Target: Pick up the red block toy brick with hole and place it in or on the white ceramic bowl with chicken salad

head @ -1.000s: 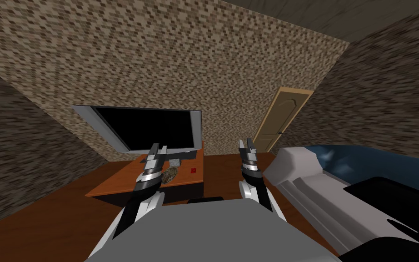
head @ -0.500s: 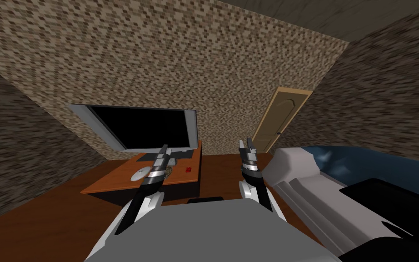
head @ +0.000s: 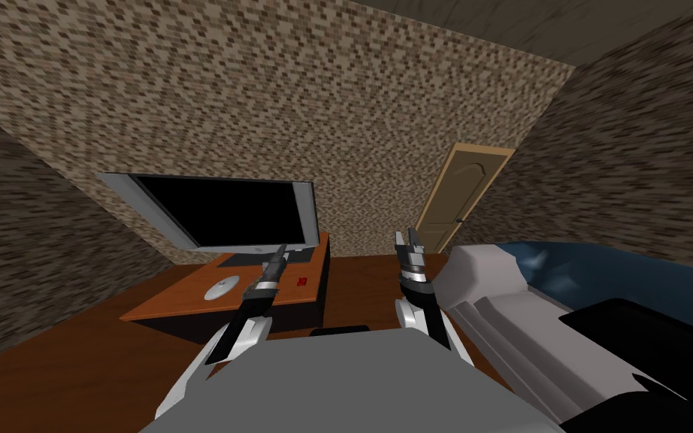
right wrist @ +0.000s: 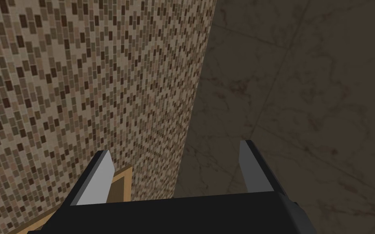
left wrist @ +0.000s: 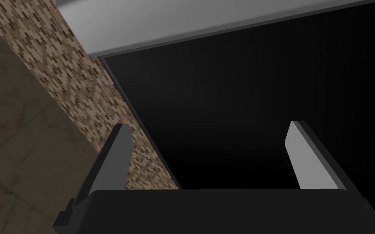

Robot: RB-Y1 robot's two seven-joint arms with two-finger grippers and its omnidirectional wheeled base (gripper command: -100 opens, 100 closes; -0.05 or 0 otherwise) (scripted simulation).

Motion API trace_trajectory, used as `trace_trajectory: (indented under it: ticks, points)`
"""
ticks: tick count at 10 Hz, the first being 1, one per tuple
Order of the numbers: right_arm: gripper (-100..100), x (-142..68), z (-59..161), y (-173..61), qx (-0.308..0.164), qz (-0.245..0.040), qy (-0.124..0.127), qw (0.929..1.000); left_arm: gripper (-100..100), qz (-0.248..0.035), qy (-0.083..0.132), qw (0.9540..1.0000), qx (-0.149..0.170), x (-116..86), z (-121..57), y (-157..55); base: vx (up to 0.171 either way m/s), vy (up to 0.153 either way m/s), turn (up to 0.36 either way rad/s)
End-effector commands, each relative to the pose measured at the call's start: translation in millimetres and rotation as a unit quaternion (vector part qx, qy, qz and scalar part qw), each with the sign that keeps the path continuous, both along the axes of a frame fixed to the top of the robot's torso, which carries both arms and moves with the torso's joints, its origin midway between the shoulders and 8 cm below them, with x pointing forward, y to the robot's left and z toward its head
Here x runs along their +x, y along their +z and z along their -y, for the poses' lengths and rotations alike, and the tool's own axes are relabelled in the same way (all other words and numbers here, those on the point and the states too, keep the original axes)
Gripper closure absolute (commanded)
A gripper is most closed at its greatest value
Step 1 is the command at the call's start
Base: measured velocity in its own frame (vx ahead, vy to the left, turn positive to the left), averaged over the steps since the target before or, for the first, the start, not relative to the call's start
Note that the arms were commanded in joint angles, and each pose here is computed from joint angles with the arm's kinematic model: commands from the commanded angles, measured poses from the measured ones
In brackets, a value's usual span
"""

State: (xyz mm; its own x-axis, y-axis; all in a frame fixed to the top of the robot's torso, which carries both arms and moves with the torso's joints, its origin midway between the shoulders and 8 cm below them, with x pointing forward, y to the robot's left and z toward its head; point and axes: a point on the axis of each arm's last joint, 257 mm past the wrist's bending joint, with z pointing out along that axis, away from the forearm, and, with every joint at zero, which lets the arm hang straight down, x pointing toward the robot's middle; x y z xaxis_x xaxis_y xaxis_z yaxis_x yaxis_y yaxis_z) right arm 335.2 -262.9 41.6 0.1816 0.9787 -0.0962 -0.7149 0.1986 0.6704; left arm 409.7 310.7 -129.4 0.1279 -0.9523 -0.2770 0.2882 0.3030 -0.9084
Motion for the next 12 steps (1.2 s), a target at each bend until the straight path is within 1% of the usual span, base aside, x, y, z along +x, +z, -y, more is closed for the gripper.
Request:
trace_trajectory:
  ticks: [1,2,3,4,5,6,7,8,9,10,11,12]
  points:
    - [0,0,0,0,0.000,0.000,0.000,1.0000,-100,-0.024,0.002,0.9997,-0.001,6,-3.1,-15,0.015,-0.082,0.009]
    - [0,0,0,0,0.000,0.000,0.000,1.0000,-100,-0.055,0.003,0.9985,-0.003,13,-7.1,-37,0.025,-0.085,0.003]
    - [0,0,0,0,0.000,0.000,0.000,1.0000,-100,-0.078,0.002,0.9969,-0.004,19,-9.5,-53,0.026,-0.158,0.001]
    - [0,0,0,0,0.000,0.000,0.000,1.0000,-100,-0.095,0.005,0.9954,-0.006,20,-11.9,-65,0.005,-0.126,0.015]
    - [0,0,0,0,0.000,0.000,0.000,1.0000,-100,-0.122,0.005,0.9925,-0.007,25,-15.4,-84,0.003,-0.106,0.000]
    - [0,0,0,0,0.000,0.000,0.000,1.0000,-100,-0.133,0.007,0.9911,-0.008,25,-16.9,-91,0.014,-0.079,0.001]
    - [0,0,0,0,0.000,0.000,0.000,1.0000,-100,-0.161,0.007,0.9869,-0.010,29,-19.8,-109,0.033,-0.075,-0.003]
    - [0,0,0,0,0.000,0.000,0.000,1.0000,-100,-0.171,0.010,0.9851,-0.011,28,-22.2,-118,0.028,-0.075,0.001]
    - [0,0,0,0,0.000,0.000,0.000,1.0000,-100,-0.199,0.010,0.9798,-0.013,31,-26.2,-137,0.022,-0.100,-0.004]
    - [0,0,0,0,0.000,0.000,0.000,1.0000,-100,-0.211,0.012,0.9773,-0.013,30,-28.1,-146,0.016,-0.082,0.002]
    - [0,0,0,0,0.000,0.000,0.000,1.0000,-100,-0.236,0.013,0.9714,-0.015,31,-33.0,-165,0.017,-0.074,-0.005]
    - [0,0,0,0,0.000,0.000,0.000,1.0000,-100,-0.251,0.015,0.9678,-0.016,30,-34.4,-174,0.025,-0.063,-0.005]
